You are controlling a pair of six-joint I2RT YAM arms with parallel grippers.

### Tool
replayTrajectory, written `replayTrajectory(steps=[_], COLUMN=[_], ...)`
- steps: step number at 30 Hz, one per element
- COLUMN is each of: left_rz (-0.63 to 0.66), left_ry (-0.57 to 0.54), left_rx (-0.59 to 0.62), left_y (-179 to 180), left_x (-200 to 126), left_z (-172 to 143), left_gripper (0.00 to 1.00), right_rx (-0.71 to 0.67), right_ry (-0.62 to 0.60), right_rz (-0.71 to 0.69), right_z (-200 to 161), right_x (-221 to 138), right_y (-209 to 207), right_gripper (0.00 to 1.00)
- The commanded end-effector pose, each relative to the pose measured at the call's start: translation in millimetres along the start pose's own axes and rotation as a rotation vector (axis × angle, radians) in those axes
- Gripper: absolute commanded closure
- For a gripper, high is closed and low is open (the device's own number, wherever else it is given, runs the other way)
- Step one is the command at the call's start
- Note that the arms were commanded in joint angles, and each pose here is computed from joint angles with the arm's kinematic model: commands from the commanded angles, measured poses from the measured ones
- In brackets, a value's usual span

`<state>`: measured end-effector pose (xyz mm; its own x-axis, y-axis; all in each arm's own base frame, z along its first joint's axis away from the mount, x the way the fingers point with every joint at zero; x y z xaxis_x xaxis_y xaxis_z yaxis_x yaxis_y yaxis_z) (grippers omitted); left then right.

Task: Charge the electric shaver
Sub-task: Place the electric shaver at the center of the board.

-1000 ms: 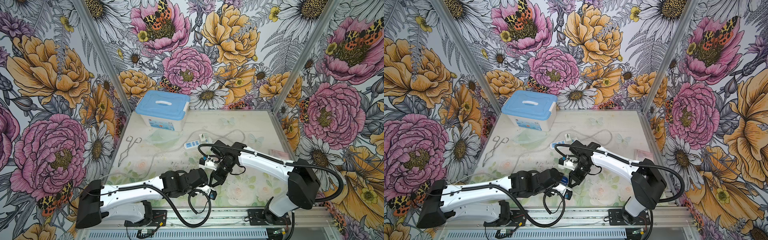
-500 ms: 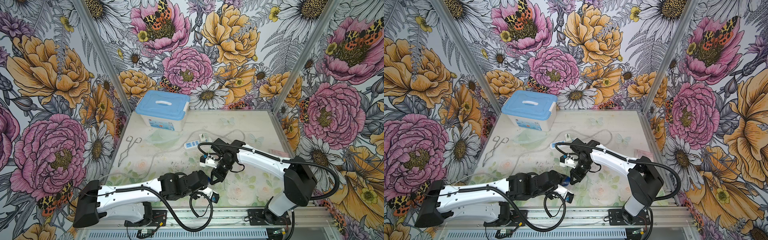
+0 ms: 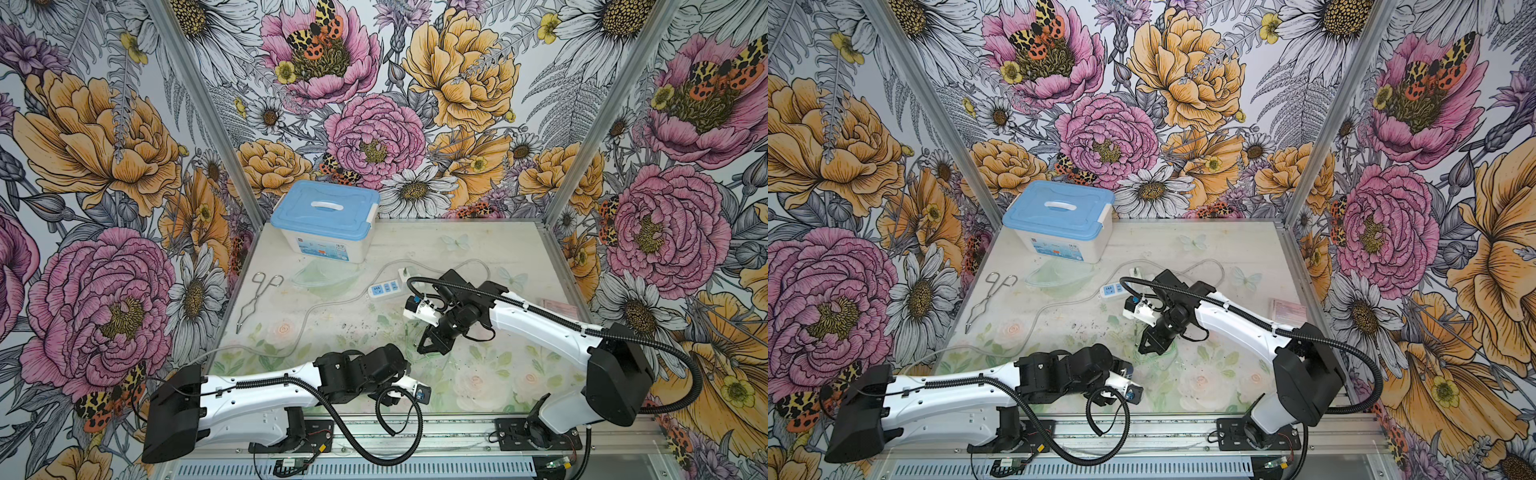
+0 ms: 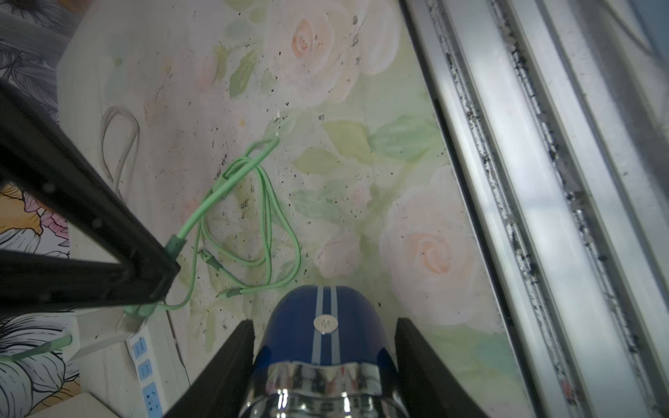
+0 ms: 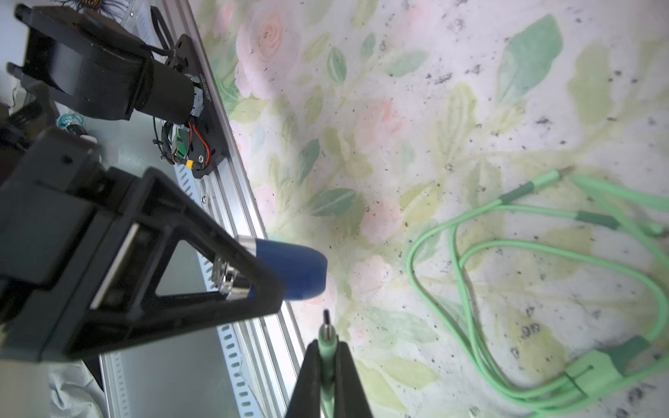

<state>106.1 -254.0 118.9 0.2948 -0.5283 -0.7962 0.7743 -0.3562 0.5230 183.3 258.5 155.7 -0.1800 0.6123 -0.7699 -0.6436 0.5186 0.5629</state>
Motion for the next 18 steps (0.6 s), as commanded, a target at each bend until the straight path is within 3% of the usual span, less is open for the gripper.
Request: replayTrajectory(steps=[1, 7, 11, 18], left_rz=[0.013, 0.024, 0.049, -0.045], left_ry=[-0.033, -0.009, -0.049, -0.033], left_rx=[-0.111, -0.221, -0.299, -0.358], left_y=[6.5, 16.3, 36.5, 31.3], left_x=[3.6, 11.5, 24.8, 52.8], left_z=[-0.1, -15.7, -5.5, -3.2], left_gripper=[1.0, 1.0, 1.0, 1.0], right_rx=[0.016, 0.03, 0.047, 0.076], right_ry=[-0.085, -0.124, -0.135, -0.172], right_rz=[-0.07, -0.101, -0.12, -0.153], right_z=[6.8, 7.4, 7.3, 8.1], right_x=[-14.6, -17.4, -13.1, -13.6], right_y=[-9.4, -19.1, -27.1, -34.1], right_gripper=[1.0, 1.0, 1.0, 1.0])
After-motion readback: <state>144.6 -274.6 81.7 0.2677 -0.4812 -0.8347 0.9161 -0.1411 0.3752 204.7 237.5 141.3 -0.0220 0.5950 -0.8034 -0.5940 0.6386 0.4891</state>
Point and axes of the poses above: each gripper's point midway between its finger pads, its own x axis out along the fingers, its own y axis along the line the jaws close on, z = x × y, the point moved 3 cm from there along -x, back along the fingers, and after that the axes turned 10 degrees about x, right-handed, at the moved point
